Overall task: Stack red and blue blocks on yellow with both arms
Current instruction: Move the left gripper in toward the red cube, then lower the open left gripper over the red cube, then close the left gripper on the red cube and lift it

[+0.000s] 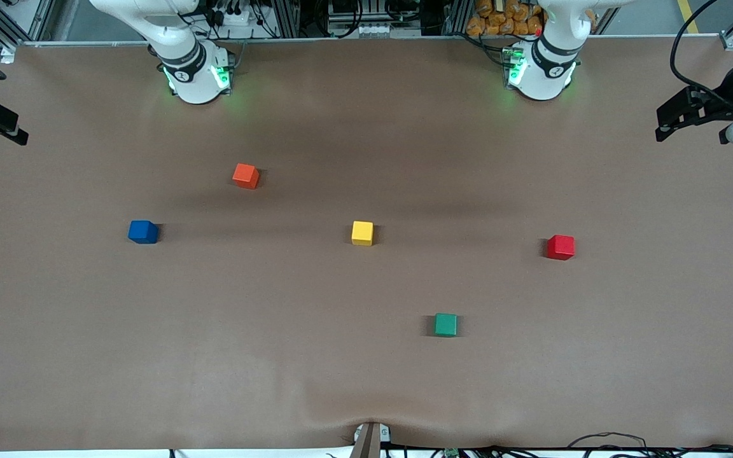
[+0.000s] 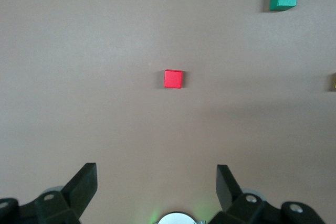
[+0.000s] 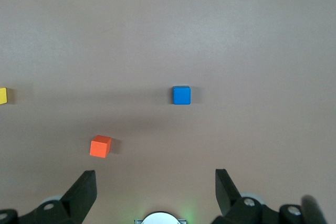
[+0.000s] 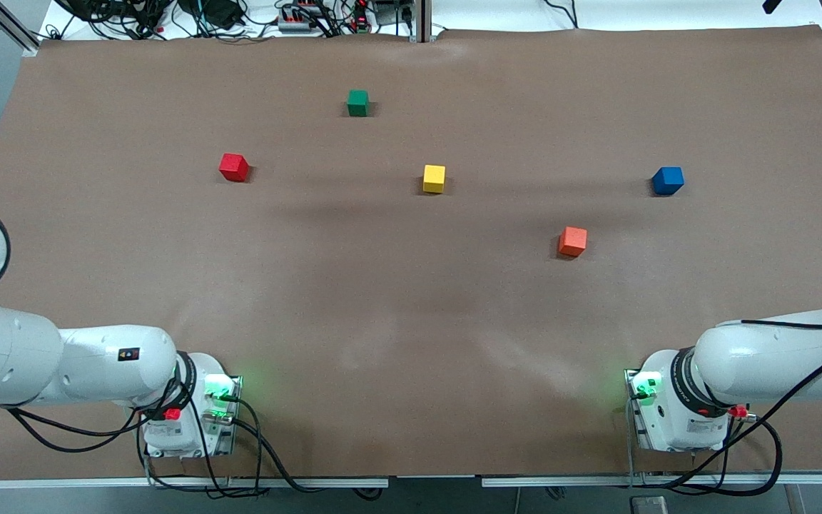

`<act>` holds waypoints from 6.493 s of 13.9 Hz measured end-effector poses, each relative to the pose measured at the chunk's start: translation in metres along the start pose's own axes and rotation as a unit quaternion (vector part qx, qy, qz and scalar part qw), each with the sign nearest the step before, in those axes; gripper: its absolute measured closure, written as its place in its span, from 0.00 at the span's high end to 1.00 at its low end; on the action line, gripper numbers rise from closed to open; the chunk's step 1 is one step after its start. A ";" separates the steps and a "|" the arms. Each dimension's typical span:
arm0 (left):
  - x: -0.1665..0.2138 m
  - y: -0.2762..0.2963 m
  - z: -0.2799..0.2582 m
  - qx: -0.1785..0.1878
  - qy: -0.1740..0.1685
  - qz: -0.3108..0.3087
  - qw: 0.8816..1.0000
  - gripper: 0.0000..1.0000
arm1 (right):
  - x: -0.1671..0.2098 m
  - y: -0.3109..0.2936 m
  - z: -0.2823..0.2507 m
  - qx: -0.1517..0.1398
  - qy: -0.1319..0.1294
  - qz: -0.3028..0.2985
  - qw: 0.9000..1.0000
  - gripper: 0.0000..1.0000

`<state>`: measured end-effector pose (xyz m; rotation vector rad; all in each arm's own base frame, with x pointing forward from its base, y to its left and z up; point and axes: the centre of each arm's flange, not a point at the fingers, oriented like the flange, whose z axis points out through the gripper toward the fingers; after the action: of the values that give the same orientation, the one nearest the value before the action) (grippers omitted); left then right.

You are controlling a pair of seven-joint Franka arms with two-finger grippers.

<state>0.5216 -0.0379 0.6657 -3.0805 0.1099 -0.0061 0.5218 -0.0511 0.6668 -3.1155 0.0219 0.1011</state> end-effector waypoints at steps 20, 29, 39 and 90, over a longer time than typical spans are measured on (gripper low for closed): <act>0.018 -0.004 0.038 -0.005 -0.037 0.000 0.999 1.00 | 0.007 0.004 0.011 0.001 -0.012 0.004 1.000 1.00; 0.043 -0.002 0.104 -0.009 -0.056 0.003 0.998 1.00 | 0.007 0.009 0.011 0.001 -0.012 0.008 1.000 1.00; 0.051 0.004 0.197 -0.011 -0.013 0.003 1.000 1.00 | 0.007 0.010 0.011 0.001 -0.012 0.009 1.000 1.00; 0.051 0.017 0.407 -0.040 -0.008 0.014 0.999 0.56 | 0.007 0.011 0.014 0.013 -0.017 0.011 1.000 1.00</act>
<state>0.5738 -0.0344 0.2586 -3.1588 0.1554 0.0249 0.5277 -0.0615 0.6526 -3.0865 0.0560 0.1529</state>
